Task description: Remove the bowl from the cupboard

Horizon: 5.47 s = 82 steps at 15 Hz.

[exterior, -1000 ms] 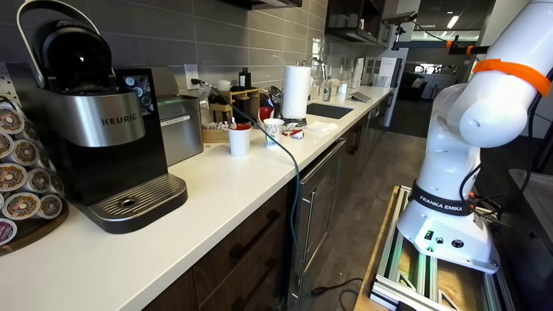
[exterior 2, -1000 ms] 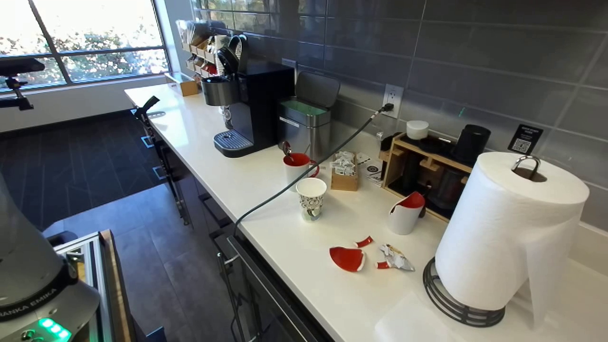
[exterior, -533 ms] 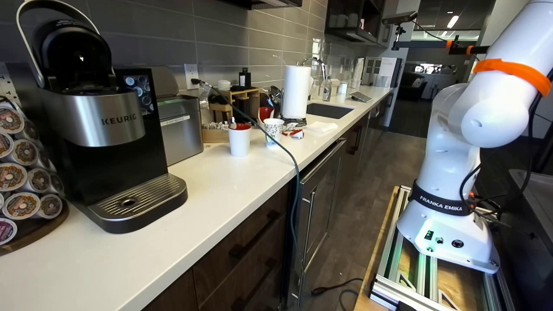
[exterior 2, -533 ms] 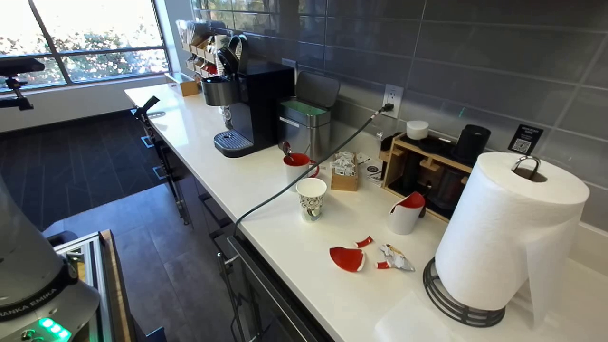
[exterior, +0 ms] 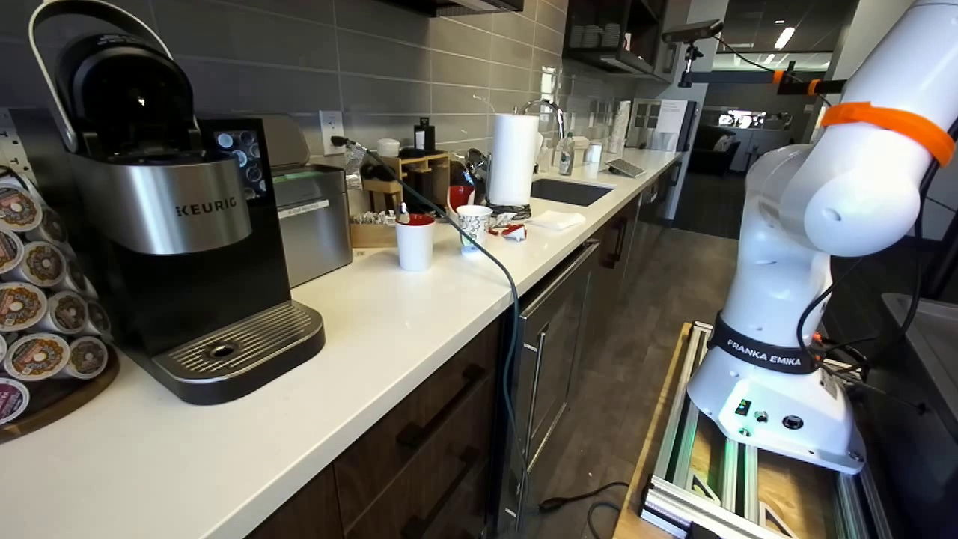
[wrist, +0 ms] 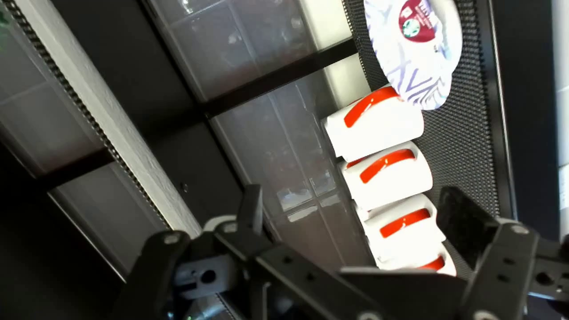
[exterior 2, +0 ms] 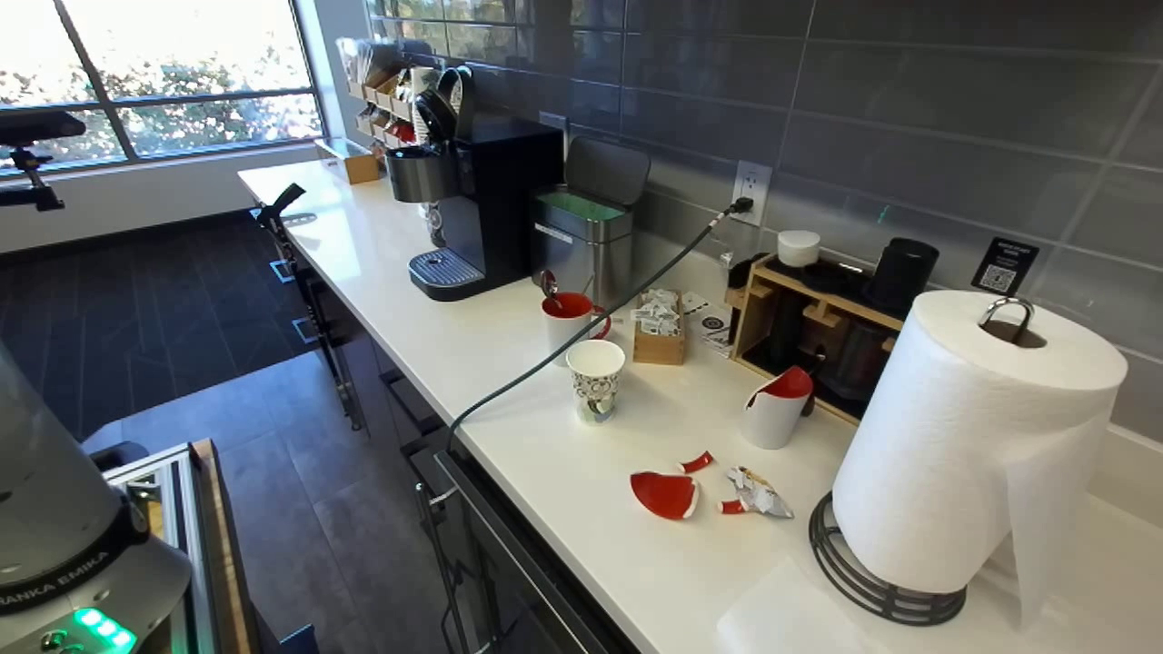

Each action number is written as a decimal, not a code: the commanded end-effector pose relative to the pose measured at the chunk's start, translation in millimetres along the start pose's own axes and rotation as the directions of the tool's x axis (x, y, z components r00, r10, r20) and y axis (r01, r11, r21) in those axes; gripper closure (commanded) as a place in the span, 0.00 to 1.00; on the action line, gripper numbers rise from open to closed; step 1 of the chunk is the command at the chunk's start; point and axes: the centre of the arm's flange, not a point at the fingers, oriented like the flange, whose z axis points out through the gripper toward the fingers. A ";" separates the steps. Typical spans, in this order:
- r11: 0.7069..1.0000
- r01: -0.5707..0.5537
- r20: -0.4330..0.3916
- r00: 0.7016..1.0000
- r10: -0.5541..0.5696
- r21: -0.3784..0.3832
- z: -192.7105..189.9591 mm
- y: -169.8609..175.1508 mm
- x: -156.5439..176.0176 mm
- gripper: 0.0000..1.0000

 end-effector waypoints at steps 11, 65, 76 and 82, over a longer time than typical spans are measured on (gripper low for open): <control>0.922 0.336 0.017 0.938 -0.345 0.192 79.2 -26.3 5.2 0.00; 0.683 0.334 -0.123 0.932 -0.340 0.649 -17.7 -95.3 -52.5 0.99; 0.753 0.188 0.012 0.968 -0.252 0.630 36.3 -170.9 -85.7 0.97; 0.763 0.195 0.009 0.967 -0.255 0.616 34.7 -161.9 -81.9 0.99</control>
